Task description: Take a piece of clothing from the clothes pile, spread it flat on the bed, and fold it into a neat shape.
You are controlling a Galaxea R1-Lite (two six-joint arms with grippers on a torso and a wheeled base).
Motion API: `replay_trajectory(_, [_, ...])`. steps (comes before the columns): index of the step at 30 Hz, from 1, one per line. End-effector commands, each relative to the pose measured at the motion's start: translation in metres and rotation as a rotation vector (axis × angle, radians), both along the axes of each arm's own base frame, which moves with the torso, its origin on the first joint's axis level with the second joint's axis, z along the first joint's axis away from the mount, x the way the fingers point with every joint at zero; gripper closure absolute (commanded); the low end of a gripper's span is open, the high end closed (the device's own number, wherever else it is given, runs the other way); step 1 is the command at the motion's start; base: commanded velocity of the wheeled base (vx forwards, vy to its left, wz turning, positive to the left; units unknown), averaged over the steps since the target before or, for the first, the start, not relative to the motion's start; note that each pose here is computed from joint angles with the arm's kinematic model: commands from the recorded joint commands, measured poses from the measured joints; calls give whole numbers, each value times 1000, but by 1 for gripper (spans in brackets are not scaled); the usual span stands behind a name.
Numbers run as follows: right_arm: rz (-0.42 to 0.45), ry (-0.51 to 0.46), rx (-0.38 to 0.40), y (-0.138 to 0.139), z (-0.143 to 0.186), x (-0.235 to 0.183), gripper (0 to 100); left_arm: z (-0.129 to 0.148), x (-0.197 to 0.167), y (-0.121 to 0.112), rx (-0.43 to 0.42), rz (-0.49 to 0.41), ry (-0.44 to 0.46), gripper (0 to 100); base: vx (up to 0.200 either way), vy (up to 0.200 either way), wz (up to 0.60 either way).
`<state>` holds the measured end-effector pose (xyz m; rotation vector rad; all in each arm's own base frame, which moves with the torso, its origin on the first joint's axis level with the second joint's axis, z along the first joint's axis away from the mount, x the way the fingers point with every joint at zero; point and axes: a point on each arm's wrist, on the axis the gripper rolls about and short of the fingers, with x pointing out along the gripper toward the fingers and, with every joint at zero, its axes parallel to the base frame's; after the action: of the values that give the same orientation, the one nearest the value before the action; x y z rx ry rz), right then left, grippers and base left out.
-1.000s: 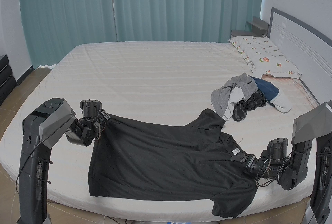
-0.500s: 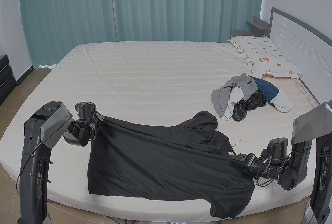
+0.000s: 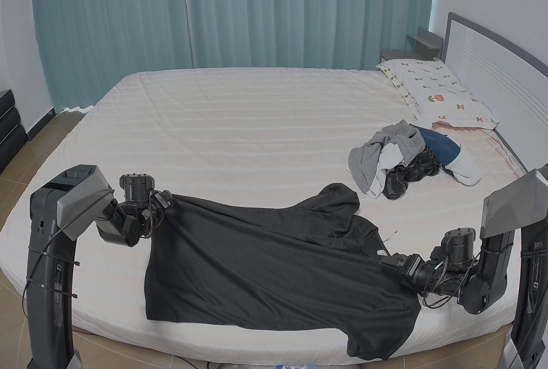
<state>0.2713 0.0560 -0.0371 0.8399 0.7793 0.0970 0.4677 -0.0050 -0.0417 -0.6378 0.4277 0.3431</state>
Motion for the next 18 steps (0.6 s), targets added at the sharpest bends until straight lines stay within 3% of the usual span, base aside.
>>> replay_trajectory(1, [-1, 1, 2, 0, 0, 0, 0, 61, -60, -2, -144, -105, 16, 0, 0, 0, 0])
replay_trajectory(6, [-1, 1, 2, 0, 0, 0, 0, 69, -102, -3, -182, -161, 52, 0, 0, 0, 0])
replay_trajectory(10, [-1, 1, 2, 0, 0, 0, 0, 58, -135, -5, -226, -225, 96, 0, 0, 0, 0])
replay_trajectory(18, [-1, 1, 2, 0, 0, 0, 0, 39, -177, -11, -290, -225, 155, 0, 0, 0, 0])
